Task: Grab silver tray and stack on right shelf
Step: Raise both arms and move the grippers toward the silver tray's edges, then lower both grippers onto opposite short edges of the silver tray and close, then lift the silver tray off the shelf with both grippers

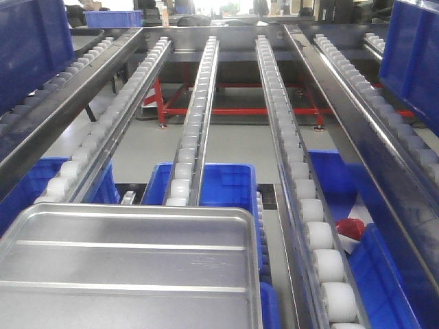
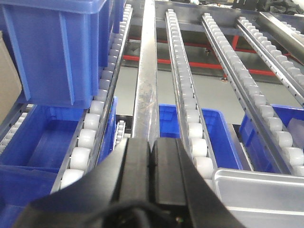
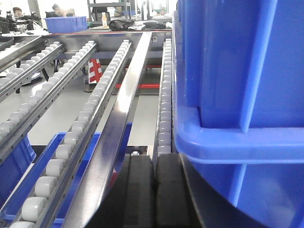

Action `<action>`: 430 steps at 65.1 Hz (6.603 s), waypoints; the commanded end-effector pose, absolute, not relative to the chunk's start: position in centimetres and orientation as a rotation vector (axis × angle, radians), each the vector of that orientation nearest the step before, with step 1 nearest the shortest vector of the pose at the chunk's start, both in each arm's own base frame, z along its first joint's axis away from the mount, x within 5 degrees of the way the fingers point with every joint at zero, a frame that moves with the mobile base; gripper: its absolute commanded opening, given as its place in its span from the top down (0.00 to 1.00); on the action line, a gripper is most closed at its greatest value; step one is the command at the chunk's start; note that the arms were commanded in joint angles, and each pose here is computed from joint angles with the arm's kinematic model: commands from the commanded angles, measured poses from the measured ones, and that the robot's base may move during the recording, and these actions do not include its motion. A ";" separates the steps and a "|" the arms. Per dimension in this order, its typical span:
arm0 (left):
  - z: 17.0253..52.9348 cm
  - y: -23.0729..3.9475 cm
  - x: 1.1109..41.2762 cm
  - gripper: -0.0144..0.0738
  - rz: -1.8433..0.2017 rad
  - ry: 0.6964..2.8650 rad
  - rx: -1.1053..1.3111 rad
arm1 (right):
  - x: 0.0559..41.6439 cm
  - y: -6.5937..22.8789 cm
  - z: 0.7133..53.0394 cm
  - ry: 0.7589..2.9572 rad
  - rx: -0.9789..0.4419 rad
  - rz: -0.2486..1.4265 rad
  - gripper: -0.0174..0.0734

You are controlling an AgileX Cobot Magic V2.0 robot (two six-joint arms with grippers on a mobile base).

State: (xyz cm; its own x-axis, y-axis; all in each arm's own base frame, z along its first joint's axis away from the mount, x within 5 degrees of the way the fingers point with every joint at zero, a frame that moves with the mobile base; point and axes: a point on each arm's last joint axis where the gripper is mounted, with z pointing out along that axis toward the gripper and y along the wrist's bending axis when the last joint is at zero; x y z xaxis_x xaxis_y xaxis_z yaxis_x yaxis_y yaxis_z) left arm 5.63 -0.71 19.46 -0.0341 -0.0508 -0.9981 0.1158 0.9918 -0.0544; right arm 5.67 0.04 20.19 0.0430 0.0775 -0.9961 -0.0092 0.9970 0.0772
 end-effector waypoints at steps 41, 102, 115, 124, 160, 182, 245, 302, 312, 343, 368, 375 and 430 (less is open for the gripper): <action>31.5 -0.5 3.7 0.94 -0.161 1.317 0.040 | 4.0 -0.1 27.5 1.200 0.058 0.062 0.74; 33.1 -6.2 11.2 0.54 -0.493 1.913 0.399 | 9.6 5.3 31.0 1.599 -0.324 0.470 0.36; 32.3 -8.0 11.7 0.54 -0.544 1.961 0.534 | 11.6 8.3 31.1 1.754 -0.294 0.670 0.36; 31.5 -8.9 12.4 0.54 -0.551 2.095 0.610 | 13.4 11.5 31.3 2.013 -0.446 0.677 0.36; 26.8 -9.4 18.5 0.54 -0.203 2.652 0.311 | 22.1 18.5 26.1 2.643 -0.167 0.458 0.36; 24.4 -10.9 21.2 0.54 -0.197 2.716 0.247 | 22.5 21.0 24.1 2.637 -0.145 0.508 0.36; 20.6 -12.1 23.4 0.54 -0.177 2.781 0.219 | 23.9 22.3 19.9 2.689 -0.159 0.457 0.36; 20.5 -12.1 23.5 0.73 -0.174 2.780 0.220 | 24.1 22.5 18.4 2.735 -0.172 0.406 0.44; 20.5 -12.1 23.5 0.96 -0.174 2.780 0.220 | 24.0 22.4 18.4 2.744 -0.173 0.398 0.74; 25.4 -11.9 23.0 0.94 -0.243 2.658 0.187 | 24.0 21.6 25.0 2.596 -0.254 0.388 0.74; 32.5 -11.6 19.2 0.94 -0.407 2.499 0.197 | 21.8 18.4 31.5 2.506 -0.267 0.313 0.74; 34.1 -13.0 18.0 0.94 -0.441 2.488 0.250 | 20.5 17.1 33.3 2.474 -0.252 0.330 0.74; 33.3 -16.6 16.1 0.94 -0.299 2.503 0.375 | 17.2 13.6 34.0 2.493 -0.235 0.276 0.74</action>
State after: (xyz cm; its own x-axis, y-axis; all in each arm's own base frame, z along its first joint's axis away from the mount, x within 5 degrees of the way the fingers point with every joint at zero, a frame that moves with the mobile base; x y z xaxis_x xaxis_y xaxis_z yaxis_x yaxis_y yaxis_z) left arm 16.14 -16.69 31.87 -0.8322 0.1769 -0.5255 0.2942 0.9442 -0.1480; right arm 17.09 14.05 32.37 -0.8516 -0.0921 -0.5160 -0.1962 0.9689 0.1510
